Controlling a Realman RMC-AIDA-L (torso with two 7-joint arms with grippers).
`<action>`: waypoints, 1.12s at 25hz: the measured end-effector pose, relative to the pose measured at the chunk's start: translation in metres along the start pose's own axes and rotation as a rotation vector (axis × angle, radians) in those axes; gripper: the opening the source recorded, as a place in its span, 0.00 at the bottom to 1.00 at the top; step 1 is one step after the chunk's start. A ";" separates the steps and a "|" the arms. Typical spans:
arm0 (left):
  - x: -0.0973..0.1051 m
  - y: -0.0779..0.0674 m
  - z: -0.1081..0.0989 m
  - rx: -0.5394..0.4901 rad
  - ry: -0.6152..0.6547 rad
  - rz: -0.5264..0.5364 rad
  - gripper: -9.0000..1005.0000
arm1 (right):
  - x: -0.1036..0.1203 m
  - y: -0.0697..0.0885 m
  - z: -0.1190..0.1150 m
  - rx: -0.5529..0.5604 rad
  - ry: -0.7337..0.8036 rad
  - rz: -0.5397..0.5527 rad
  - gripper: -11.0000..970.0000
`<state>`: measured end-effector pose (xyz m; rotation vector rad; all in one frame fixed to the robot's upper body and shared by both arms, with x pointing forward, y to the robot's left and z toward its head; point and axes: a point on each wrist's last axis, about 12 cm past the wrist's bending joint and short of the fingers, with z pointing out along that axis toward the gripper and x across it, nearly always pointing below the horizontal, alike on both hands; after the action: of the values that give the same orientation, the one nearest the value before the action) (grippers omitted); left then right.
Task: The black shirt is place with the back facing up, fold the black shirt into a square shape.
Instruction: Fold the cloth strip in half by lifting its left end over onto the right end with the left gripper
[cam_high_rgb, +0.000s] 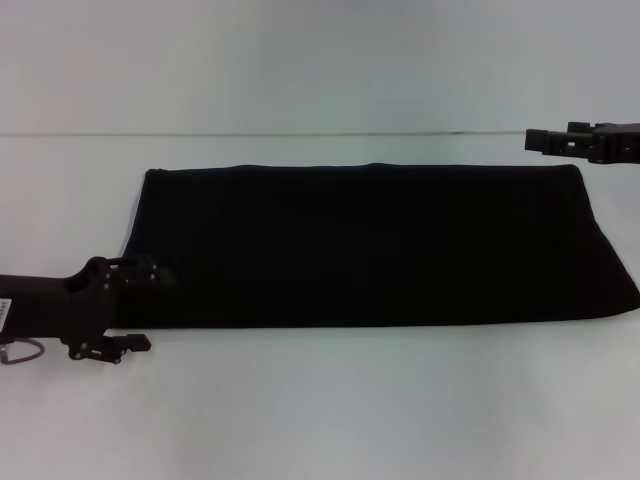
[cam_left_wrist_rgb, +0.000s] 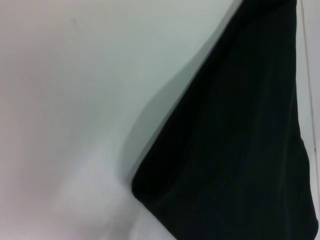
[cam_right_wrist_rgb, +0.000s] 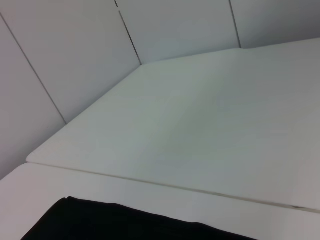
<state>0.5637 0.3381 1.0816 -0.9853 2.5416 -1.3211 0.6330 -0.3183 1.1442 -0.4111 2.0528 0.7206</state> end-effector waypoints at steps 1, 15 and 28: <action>0.000 0.000 0.000 0.002 -0.003 -0.004 0.92 | 0.000 0.000 0.001 0.001 -0.001 -0.002 0.95; -0.005 0.009 0.007 -0.001 -0.065 -0.048 0.92 | -0.002 0.002 0.004 0.001 -0.010 -0.006 0.95; -0.006 0.011 0.006 -0.004 -0.082 -0.052 0.92 | -0.002 0.001 0.003 0.006 -0.013 -0.003 0.95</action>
<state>0.5652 0.3419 1.0680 -1.0900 2.4749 -1.2618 0.6350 -0.3157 1.1447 -0.4052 2.0413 0.7130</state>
